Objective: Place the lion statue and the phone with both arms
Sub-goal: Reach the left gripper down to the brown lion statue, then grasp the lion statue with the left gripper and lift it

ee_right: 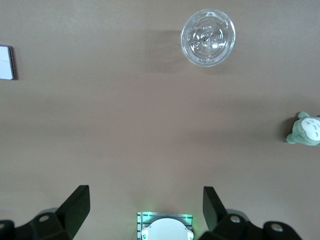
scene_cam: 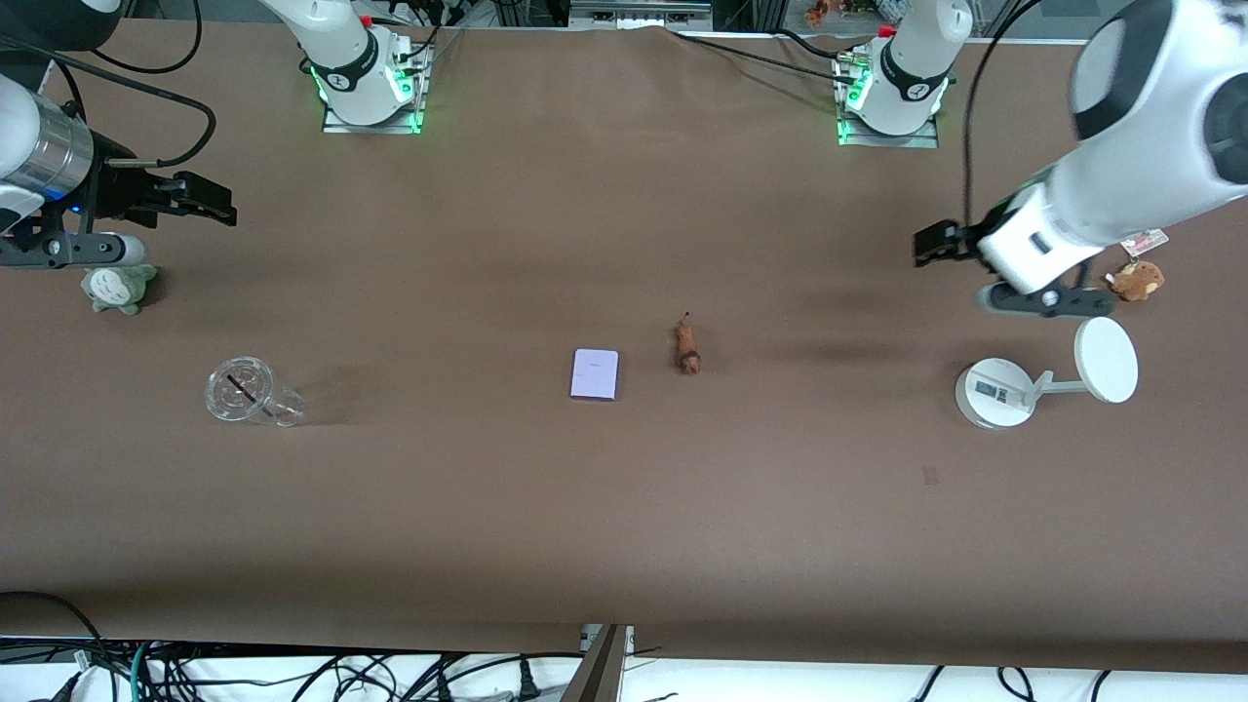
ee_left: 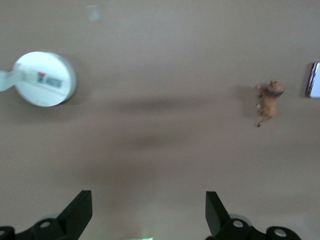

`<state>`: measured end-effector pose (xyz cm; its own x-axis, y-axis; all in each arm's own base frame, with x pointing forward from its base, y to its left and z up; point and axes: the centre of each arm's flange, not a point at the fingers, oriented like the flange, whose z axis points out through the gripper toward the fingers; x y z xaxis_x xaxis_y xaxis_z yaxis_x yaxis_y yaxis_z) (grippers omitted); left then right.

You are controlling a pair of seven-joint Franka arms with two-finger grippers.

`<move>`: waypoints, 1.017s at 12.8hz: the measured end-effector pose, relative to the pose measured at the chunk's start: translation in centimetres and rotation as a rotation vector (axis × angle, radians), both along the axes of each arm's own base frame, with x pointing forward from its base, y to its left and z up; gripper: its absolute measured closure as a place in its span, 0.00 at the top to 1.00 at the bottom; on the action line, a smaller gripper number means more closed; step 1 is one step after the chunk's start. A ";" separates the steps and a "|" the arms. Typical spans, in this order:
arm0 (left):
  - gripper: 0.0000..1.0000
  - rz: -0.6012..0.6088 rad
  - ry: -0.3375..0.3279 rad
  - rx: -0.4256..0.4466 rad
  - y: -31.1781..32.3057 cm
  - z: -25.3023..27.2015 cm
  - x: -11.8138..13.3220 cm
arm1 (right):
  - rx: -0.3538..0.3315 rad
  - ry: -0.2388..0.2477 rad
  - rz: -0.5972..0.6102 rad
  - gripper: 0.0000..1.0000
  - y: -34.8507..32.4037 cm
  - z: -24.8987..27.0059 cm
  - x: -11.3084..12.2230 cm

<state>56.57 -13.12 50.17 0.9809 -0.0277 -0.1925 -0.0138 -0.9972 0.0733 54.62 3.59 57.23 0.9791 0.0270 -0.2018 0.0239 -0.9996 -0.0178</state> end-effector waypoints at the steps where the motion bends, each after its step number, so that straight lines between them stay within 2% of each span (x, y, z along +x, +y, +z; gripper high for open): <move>1: 1.00 0.017 -0.013 -0.004 -2.2 -1.2 0.4 | 0.000 0.000 0.000 1.00 0.0 0.0 0.0; 3: 1.00 0.060 -0.041 -0.022 -7.4 -3.4 0.5 | 0.000 0.000 -0.001 1.00 0.0 0.0 0.0; 5: 1.00 0.061 -0.104 -0.069 -12.0 -6.6 0.0 | 0.000 0.001 -0.001 1.00 0.0 0.0 0.0; 10: 1.00 0.018 -0.261 -0.192 -18.9 -18.6 -3.2 | 0.000 0.002 0.000 1.00 0.0 -0.1 0.0; 13: 1.00 0.003 -0.285 -0.246 -21.8 -24.3 -4.2 | 0.000 0.002 0.000 1.00 0.0 -0.1 0.0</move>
<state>52.34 -34.87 25.88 0.9943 -0.0358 0.1002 -0.0648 -0.9504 0.3041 54.65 3.58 57.14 0.9787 0.0267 -0.2037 0.0236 -0.9996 -0.0177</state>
